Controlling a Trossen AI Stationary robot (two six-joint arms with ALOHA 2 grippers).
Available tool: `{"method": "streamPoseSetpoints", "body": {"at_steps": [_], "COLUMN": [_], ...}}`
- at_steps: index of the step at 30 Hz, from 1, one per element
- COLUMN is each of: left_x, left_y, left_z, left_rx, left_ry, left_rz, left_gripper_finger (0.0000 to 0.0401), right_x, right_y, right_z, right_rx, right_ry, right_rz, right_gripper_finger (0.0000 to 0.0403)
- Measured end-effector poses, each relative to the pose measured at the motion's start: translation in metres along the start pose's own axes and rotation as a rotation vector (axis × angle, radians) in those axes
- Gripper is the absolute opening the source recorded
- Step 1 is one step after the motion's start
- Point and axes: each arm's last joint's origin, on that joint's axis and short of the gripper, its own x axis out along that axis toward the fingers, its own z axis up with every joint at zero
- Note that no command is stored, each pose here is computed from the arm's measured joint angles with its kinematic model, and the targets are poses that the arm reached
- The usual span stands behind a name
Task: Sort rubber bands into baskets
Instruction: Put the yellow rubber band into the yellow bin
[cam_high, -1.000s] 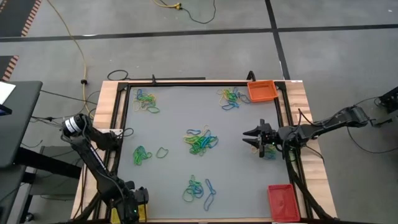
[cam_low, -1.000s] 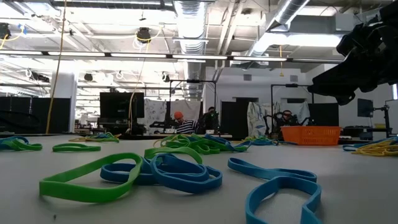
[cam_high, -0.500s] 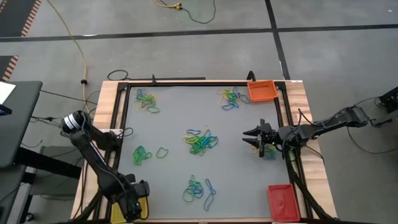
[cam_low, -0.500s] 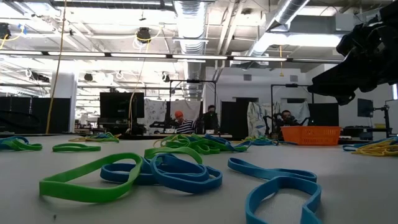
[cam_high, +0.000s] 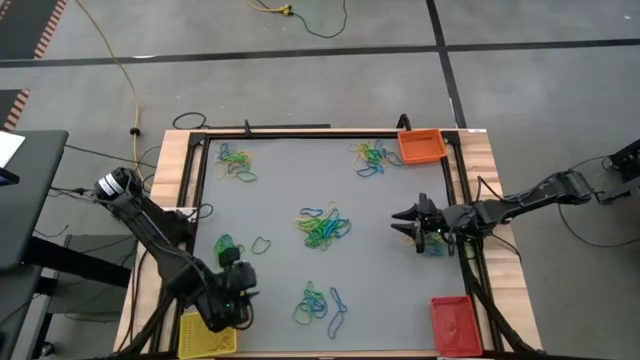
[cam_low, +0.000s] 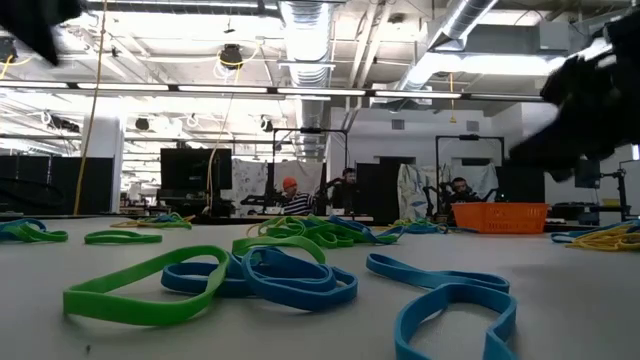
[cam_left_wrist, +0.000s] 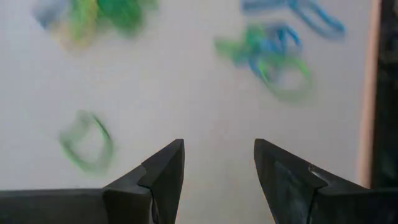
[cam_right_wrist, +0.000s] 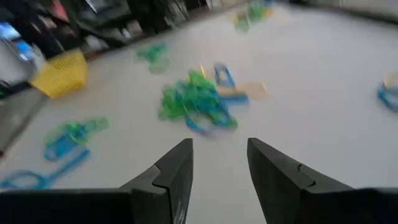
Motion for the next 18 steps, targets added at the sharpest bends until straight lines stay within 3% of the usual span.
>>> {"method": "streamPoseSetpoints", "body": {"at_steps": [7,11,15,18], "left_x": [0.013,0.028,0.056,0.080], "left_y": [0.012,0.010,0.004,0.000], "left_z": [0.031,0.048,0.062,0.070], "left_rx": [0.063,0.121,0.215,0.266], "left_ry": [-0.219,-0.301,-0.326,-0.315], "left_rz": [0.132,0.168,0.173,0.130], "left_gripper_finger": [0.0183,0.0182,0.0182,0.0182], "right_x": [0.002,0.005,0.008,0.010], "right_y": [0.001,0.004,0.016,0.027], "right_z": [0.002,0.017,0.037,0.046], "right_rx": [0.055,0.088,0.079,0.062], "right_ry": [0.105,0.052,-0.088,-0.074], "right_rz": [0.009,0.001,0.146,0.227], "right_gripper_finger": [0.0179,0.0179,0.0179,0.0179]}}
